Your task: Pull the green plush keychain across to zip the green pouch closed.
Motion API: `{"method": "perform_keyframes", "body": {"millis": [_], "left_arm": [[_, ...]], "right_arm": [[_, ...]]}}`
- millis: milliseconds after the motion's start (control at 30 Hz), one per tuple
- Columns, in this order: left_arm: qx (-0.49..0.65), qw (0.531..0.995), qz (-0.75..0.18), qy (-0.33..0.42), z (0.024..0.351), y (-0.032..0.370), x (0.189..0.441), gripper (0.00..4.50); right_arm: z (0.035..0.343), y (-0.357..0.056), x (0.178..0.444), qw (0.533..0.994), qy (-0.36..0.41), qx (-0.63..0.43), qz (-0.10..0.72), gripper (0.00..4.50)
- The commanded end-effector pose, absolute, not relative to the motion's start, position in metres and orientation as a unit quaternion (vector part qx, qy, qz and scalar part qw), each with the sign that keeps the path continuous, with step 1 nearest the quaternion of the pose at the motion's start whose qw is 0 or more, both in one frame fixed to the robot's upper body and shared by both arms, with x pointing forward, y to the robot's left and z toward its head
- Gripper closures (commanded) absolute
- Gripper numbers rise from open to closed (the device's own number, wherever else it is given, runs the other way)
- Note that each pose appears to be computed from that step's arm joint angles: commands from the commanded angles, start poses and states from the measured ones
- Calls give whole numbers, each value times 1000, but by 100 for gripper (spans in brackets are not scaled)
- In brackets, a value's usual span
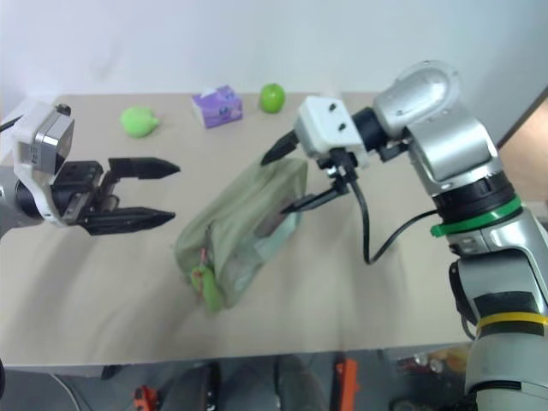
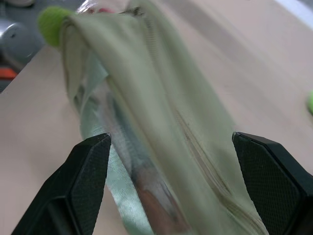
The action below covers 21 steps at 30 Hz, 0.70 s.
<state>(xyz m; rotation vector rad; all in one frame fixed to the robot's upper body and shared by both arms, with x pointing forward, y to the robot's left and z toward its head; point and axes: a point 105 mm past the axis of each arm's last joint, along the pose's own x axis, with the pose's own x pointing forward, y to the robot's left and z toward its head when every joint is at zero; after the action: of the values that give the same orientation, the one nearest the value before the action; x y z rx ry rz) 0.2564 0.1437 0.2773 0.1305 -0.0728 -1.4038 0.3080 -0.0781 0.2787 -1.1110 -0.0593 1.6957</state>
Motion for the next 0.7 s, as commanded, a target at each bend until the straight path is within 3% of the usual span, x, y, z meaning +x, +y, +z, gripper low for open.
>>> {"method": "perform_keyframes", "body": {"millis": [33,200,567,633,700], "left_arm": [[68,763,-640,-61,289,143,252,0],[52,772,-629,-75,292,143,254,0],[34,804,-589,-76,279,153,260,0],[30,810,-580,-77,277,157,263,0],[22,820,-567,-77,274,163,267,0]], "right_arm": [[280,-78,305,485,-28,-498,718,40],[264,-69,316,465,-23,-516,719,40],[245,-66,337,467,-19,-532,706,387],[247,-68,340,473,-18,-534,700,438],[260,-64,341,498,-32,-512,699,438]]}}
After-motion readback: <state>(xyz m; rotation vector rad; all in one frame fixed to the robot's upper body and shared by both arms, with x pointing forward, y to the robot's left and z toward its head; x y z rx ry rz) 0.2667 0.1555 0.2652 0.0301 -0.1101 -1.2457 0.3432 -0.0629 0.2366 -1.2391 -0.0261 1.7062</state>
